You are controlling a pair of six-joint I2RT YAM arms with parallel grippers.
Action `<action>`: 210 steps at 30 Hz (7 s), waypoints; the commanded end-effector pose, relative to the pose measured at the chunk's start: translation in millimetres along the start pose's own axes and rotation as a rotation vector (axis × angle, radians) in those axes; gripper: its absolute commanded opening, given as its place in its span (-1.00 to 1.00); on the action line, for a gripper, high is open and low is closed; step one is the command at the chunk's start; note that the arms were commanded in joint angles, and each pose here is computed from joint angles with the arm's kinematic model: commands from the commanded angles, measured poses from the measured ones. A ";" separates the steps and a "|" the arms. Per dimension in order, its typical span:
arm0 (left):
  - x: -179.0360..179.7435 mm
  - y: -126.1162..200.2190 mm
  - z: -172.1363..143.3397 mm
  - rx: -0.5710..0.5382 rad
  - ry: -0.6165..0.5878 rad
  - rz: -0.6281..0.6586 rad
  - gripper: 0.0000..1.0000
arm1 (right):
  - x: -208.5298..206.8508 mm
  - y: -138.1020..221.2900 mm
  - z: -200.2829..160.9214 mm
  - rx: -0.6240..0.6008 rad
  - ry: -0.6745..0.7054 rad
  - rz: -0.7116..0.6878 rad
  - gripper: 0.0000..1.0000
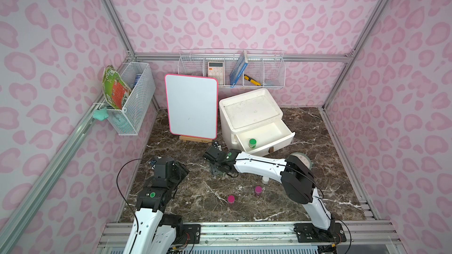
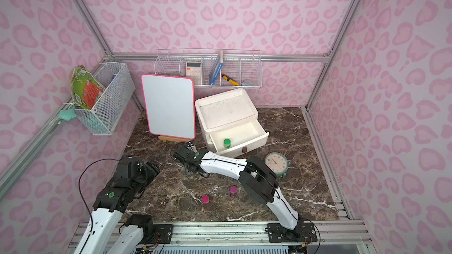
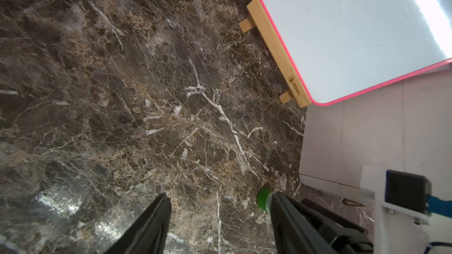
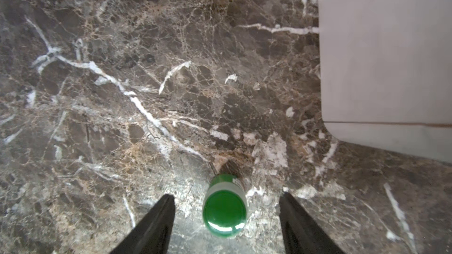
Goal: Put the paint cans in the drawer according to color
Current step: Pick up the paint can at the center of the board, then place the paint can in the drawer, then close the drawer in the storage box, then open the drawer in the storage box.
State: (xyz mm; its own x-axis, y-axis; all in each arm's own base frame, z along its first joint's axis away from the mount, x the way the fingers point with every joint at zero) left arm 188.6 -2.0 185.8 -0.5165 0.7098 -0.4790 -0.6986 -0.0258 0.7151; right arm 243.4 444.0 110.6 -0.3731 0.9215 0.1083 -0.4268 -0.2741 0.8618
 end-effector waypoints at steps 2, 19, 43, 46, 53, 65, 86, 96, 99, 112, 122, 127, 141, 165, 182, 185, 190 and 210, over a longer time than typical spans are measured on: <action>-0.1 -6.8 -5.0 0.025 0.056 -0.028 0.38 | 2.1 -10.2 -10.1 0.033 -0.030 0.017 0.34; 2.8 -12.1 -7.4 0.036 0.043 -0.011 0.36 | -3.9 -27.8 -15.9 0.036 -0.049 -0.041 0.01; -5.2 0.6 3.1 0.015 -0.018 -0.016 0.33 | 10.8 71.7 15.8 -0.067 0.066 0.024 -0.68; -13.3 2.8 6.1 0.019 -0.050 -0.053 0.32 | 4.1 123.2 32.8 -0.120 0.099 0.085 -0.72; -43.9 -0.8 7.0 0.139 -0.130 -0.168 0.43 | -71.1 208.9 76.1 -0.234 0.064 0.048 -0.73; -102.5 -15.4 -9.8 0.227 -0.338 -0.264 0.42 | -207.6 203.8 101.6 -0.273 -0.105 -0.126 -0.73; -125.1 -15.9 -6.7 0.227 -0.374 -0.266 0.43 | -239.7 139.9 93.2 -0.117 -0.091 -0.183 -0.27; -151.4 -3.9 13.5 0.181 -0.359 -0.311 0.48 | -233.3 211.9 117.1 -0.293 -0.074 -0.165 0.27; -169.4 1.1 25.5 0.160 -0.357 -0.342 0.51 | -228.4 239.4 110.1 -0.382 -0.043 -0.140 0.29; -244.1 -26.9 68.5 0.123 -0.300 -0.355 0.55 | -209.4 264.6 -18.6 -0.940 0.149 0.087 0.31; -273.3 -48.6 75.1 0.108 -0.302 -0.351 0.48 | -234.5 194.4 -47.0 -0.928 0.024 0.107 0.30; -285.4 -51.0 72.5 0.089 -0.351 -0.357 0.42 | -241.2 187.9 -37.7 -0.944 0.058 0.141 0.30; -310.8 -83.2 48.3 0.143 -0.417 -0.350 0.22 | -235.5 176.1 -21.3 -0.975 0.164 0.145 0.24; -321.0 -95.8 12.4 0.199 -0.419 -0.357 -0.10 | -218.3 159.4 39.7 -1.078 0.090 0.155 0.02; -318.7 -100.3 7.7 0.210 -0.399 -0.357 -0.11 | -208.6 133.3 80.2 -1.112 0.042 0.143 -0.02; -318.5 -100.3 7.9 0.209 -0.395 -0.356 -0.11 | -207.6 131.4 83.3 -1.114 0.033 0.139 -0.01; -318.1 -100.3 8.7 0.202 -0.394 -0.354 -0.11 | -205.2 137.2 78.3 -1.115 0.050 0.155 0.26; -316.5 -98.4 13.5 0.176 -0.375 -0.334 -0.10 | -234.6 84.0 14.5 -0.928 0.004 0.162 0.17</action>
State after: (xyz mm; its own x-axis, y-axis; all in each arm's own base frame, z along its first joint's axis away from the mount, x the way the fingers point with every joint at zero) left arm 436.4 -203.7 284.3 -0.0785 0.8684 -0.4896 -0.7441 0.2758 0.6085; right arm 298.0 201.6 149.5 -0.4649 0.8667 0.1807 -0.8508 -0.4938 0.1795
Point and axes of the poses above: each gripper's point midway between its finger pads, its own y axis back along the fingers, its own x axis along the line the jaws close on, z = x × y, the point moved 5 cm from there along y, back along the fingers, and after that the axes turned 3 degrees about -y, right-handed, at the moved point
